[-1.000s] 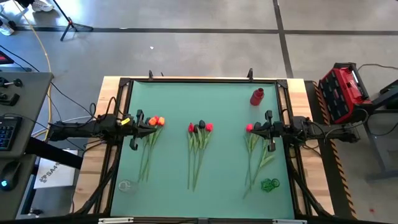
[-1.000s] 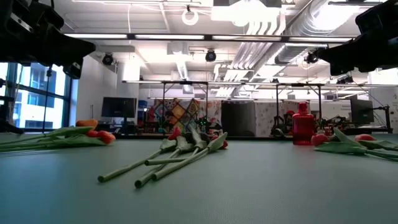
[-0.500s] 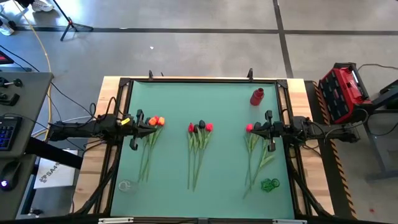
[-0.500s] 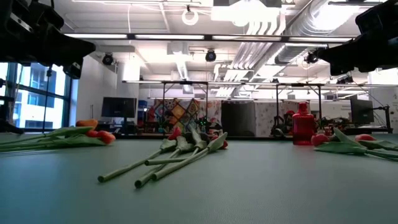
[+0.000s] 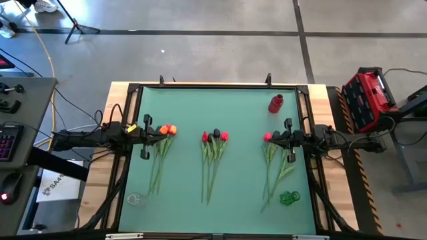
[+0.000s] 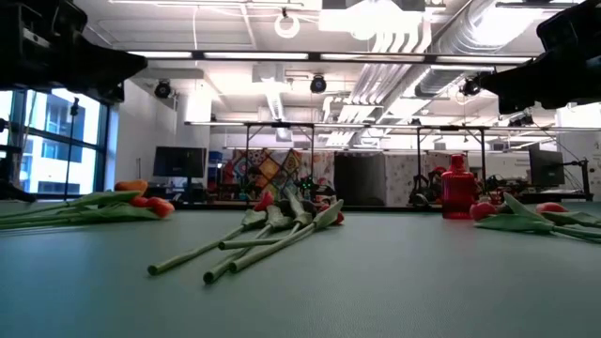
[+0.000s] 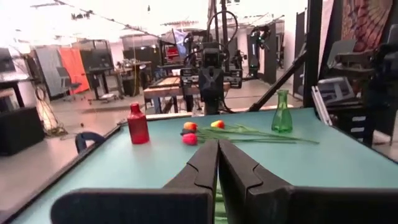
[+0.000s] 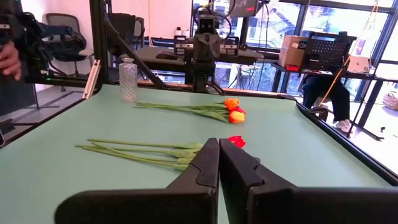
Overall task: Sort flowers into vase by color
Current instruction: Put the orange tulip into the transparent vase
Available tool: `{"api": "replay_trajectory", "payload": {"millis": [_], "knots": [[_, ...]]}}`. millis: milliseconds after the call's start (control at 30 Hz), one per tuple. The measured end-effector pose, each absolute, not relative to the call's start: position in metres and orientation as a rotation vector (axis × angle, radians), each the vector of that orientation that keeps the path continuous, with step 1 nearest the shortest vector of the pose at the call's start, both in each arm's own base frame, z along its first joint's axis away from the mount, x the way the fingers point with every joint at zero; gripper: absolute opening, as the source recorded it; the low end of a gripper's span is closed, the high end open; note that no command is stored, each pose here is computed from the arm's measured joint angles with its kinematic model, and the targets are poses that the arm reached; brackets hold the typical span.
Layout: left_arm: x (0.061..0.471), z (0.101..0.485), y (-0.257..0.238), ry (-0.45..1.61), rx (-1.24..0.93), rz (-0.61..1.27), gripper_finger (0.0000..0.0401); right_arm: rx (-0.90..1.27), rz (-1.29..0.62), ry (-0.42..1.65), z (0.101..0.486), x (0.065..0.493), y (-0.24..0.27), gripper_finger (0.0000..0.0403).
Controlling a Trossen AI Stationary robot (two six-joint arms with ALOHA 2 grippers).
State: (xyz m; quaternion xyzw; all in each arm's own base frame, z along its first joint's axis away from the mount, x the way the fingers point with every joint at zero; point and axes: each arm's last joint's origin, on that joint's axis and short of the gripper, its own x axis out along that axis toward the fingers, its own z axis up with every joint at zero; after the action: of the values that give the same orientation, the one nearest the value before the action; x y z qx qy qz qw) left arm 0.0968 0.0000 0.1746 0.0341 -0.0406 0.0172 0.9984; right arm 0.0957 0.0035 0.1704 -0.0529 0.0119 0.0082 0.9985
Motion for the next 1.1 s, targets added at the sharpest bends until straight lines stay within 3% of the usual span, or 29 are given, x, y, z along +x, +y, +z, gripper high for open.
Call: {"api": "replay_trajectory", "payload": {"millis": [200,433,667,867,967,1100], "knots": [[0.097,0.175,0.0,-0.087,-0.177,0.024,0.0,-0.125,0.0,0.022,0.171,0.096,0.003,0.0],[0.097,0.175,0.002,-0.111,-0.398,0.098,0.0,-0.436,-0.13,0.007,0.175,0.095,-0.001,0.0],[0.096,0.18,0.005,-0.189,-0.515,0.15,0.0,-0.441,-0.166,-0.03,0.179,0.095,-0.002,0.0],[0.094,0.187,0.006,-0.277,-0.573,0.177,0.0,-0.274,-0.081,-0.232,0.196,0.093,0.001,0.0],[0.093,0.192,0.006,-0.33,-0.599,0.164,0.0,-0.137,-0.169,-0.357,0.208,0.089,-0.002,0.0],[0.093,0.193,0.006,-0.336,-0.651,0.141,0.0,0.214,-0.355,-0.562,0.223,0.08,-0.009,0.0]]}}
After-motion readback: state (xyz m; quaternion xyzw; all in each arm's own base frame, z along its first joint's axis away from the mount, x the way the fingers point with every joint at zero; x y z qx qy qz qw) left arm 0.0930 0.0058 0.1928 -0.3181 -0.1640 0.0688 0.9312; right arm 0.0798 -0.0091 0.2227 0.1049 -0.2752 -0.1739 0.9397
